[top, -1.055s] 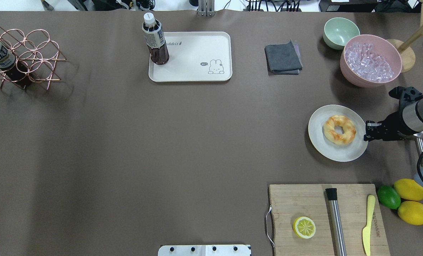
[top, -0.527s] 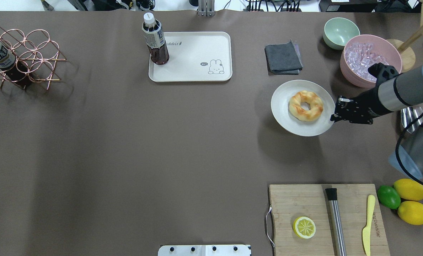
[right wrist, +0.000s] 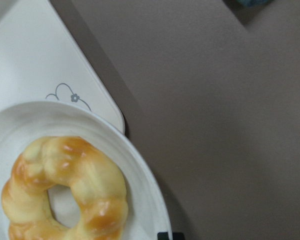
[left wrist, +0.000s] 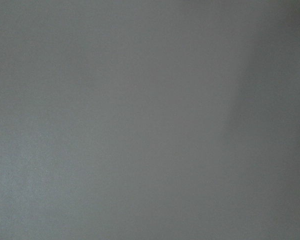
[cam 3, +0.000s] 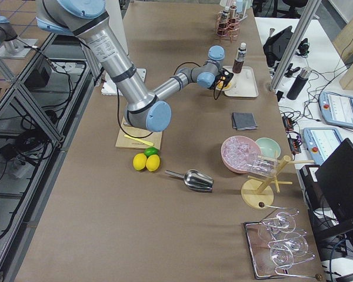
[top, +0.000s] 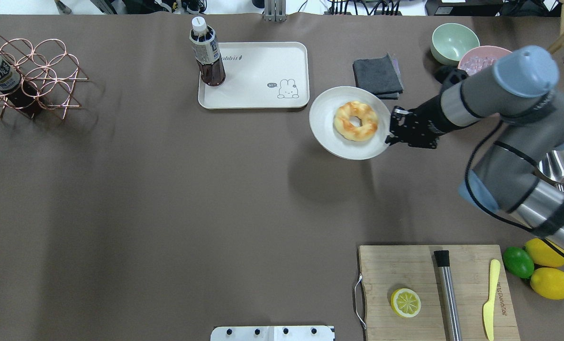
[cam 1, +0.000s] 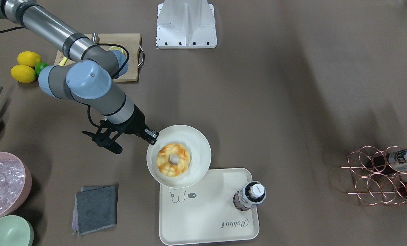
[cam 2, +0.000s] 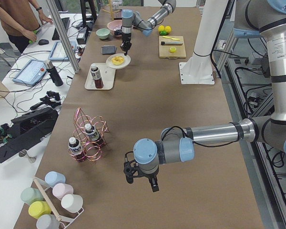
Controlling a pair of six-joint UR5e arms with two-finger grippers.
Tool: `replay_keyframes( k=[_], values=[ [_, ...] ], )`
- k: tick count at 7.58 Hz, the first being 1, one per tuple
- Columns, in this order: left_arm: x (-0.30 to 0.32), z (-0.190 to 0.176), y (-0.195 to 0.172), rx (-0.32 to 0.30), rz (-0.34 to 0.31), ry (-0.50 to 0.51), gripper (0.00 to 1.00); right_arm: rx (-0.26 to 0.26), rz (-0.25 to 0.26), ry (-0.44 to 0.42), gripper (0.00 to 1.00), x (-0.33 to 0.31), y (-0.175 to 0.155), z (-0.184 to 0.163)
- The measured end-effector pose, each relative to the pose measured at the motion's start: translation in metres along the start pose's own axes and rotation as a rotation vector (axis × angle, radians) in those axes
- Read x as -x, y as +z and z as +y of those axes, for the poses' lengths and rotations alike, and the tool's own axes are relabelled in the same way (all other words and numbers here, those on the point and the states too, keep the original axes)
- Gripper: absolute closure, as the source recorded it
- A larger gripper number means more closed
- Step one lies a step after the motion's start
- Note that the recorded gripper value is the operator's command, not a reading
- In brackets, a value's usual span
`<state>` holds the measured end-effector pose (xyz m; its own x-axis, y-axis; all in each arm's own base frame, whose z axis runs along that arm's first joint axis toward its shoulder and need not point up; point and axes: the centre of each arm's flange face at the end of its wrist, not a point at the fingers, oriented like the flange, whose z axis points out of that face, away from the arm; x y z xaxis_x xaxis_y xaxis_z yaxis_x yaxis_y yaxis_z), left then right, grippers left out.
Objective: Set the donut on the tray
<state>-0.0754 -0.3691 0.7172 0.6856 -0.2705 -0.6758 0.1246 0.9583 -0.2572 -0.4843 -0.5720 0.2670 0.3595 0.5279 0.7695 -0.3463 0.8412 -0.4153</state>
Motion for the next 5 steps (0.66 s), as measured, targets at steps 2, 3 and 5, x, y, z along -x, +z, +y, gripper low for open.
replay_keyframes(
  k=[2, 3, 5],
  values=[
    [0.000, 0.000, 0.000, -0.001, 0.000, 0.001, 0.02, -0.065, 0.044, 0.035, 1.00, 0.044, 0.029, -0.002],
    [-0.001, 0.000, -0.001, -0.001, -0.001, 0.001, 0.02, -0.094, 0.053, 0.053, 1.00, 0.056, 0.034, -0.010],
    [-0.002, 0.000, -0.002, -0.004, -0.001, 0.004, 0.02, -0.126, 0.073, 0.084, 1.00, 0.080, 0.040, -0.029]
  ],
)
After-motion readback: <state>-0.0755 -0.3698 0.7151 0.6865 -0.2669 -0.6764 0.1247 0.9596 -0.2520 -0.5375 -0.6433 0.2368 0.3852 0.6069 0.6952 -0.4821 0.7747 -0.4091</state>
